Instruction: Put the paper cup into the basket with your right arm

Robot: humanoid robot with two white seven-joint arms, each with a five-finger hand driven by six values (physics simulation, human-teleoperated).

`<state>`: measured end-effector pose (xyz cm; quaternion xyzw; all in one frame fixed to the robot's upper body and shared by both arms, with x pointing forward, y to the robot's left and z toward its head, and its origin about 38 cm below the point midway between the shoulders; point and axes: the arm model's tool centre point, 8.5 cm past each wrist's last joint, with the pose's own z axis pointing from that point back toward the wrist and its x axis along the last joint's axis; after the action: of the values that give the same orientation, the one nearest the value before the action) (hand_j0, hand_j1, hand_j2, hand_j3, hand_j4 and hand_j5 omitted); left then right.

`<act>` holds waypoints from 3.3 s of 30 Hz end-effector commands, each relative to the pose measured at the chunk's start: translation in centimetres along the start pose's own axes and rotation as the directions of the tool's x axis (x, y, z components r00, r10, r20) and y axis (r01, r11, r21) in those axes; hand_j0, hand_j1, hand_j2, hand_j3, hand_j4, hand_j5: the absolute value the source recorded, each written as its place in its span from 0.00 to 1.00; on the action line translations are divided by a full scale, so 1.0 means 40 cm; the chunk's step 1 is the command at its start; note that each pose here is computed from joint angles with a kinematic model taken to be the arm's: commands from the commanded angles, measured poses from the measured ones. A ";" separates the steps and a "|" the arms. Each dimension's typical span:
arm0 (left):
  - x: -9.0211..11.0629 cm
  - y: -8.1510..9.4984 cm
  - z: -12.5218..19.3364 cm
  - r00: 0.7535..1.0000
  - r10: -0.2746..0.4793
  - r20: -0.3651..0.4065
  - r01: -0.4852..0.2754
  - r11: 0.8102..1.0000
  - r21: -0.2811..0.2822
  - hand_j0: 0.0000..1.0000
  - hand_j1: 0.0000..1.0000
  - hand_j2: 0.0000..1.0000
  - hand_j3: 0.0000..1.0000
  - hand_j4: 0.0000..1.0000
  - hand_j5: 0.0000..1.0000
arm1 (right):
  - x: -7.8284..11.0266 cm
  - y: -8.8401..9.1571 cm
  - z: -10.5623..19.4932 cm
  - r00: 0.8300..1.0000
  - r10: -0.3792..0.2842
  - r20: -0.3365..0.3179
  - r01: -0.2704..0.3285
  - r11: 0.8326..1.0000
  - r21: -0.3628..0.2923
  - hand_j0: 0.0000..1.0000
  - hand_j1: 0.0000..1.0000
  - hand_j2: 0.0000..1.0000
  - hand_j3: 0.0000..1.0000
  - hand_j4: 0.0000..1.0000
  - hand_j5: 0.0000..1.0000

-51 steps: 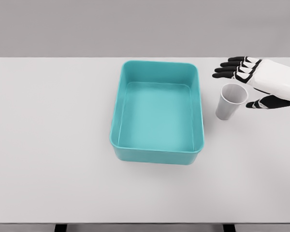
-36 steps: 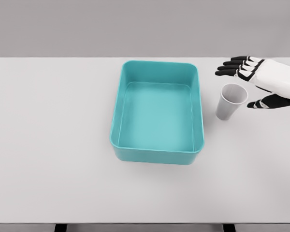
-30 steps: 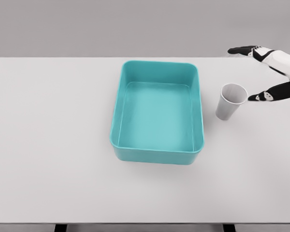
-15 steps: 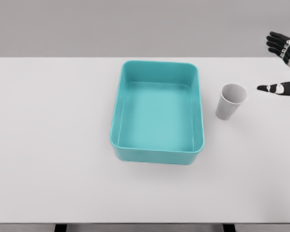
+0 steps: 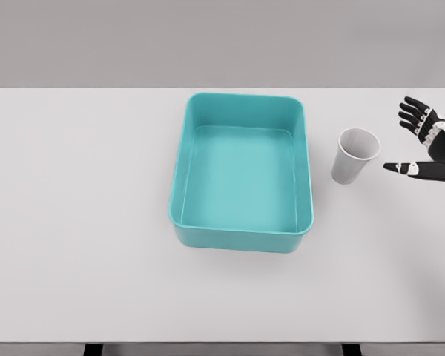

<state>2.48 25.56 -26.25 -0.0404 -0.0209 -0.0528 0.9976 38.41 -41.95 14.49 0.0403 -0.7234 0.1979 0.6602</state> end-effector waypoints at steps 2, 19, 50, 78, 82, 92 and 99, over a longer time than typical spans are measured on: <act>0.000 0.000 0.000 1.000 0.000 0.000 0.000 1.000 0.000 1.00 1.00 1.00 1.00 1.00 1.00 | -0.052 0.016 0.000 0.998 -0.039 -0.044 0.040 0.999 0.009 1.00 1.00 1.00 1.00 1.00 1.00; 0.000 0.000 0.000 1.000 0.000 0.000 0.000 1.000 0.000 1.00 1.00 1.00 1.00 1.00 1.00 | -0.146 0.106 -0.034 0.982 -0.171 -0.079 0.172 0.985 0.012 1.00 1.00 1.00 1.00 1.00 1.00; 0.000 0.000 0.000 1.000 0.000 0.000 0.000 1.000 0.000 1.00 1.00 1.00 1.00 1.00 1.00 | -0.184 0.174 -0.101 0.966 -0.244 -0.084 0.247 0.968 0.031 1.00 1.00 1.00 1.00 1.00 1.00; 0.000 0.000 0.000 1.000 0.000 -0.001 0.000 1.000 0.000 1.00 1.00 1.00 1.00 1.00 1.00 | -0.167 0.174 -0.111 0.971 -0.230 -0.064 0.233 0.972 0.042 0.58 0.58 0.58 0.58 0.58 0.58; 0.000 0.000 0.000 1.000 0.000 0.000 0.000 1.000 0.000 1.00 1.00 1.00 1.00 1.00 1.00 | -0.153 0.170 -0.119 0.973 -0.225 -0.049 0.227 0.973 0.045 0.58 0.58 0.58 0.58 0.58 0.58; 0.000 0.000 0.000 1.000 0.000 0.000 0.000 1.000 0.000 1.00 1.00 1.00 1.00 1.00 1.00 | -0.060 0.167 -0.134 0.986 -0.163 0.043 0.160 0.984 0.079 0.59 0.59 0.59 0.59 0.59 0.59; 0.000 0.000 0.000 1.000 0.001 0.000 -0.001 1.000 0.000 1.00 1.00 1.00 1.00 1.00 1.00 | 0.012 0.170 -0.140 0.987 -0.118 0.108 0.106 0.989 0.104 0.61 0.61 0.61 0.61 0.61 0.61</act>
<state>2.48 25.56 -26.25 -0.0404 -0.0210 -0.0528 0.9976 41.42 -33.89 12.73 0.1238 -0.7389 0.1889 0.6348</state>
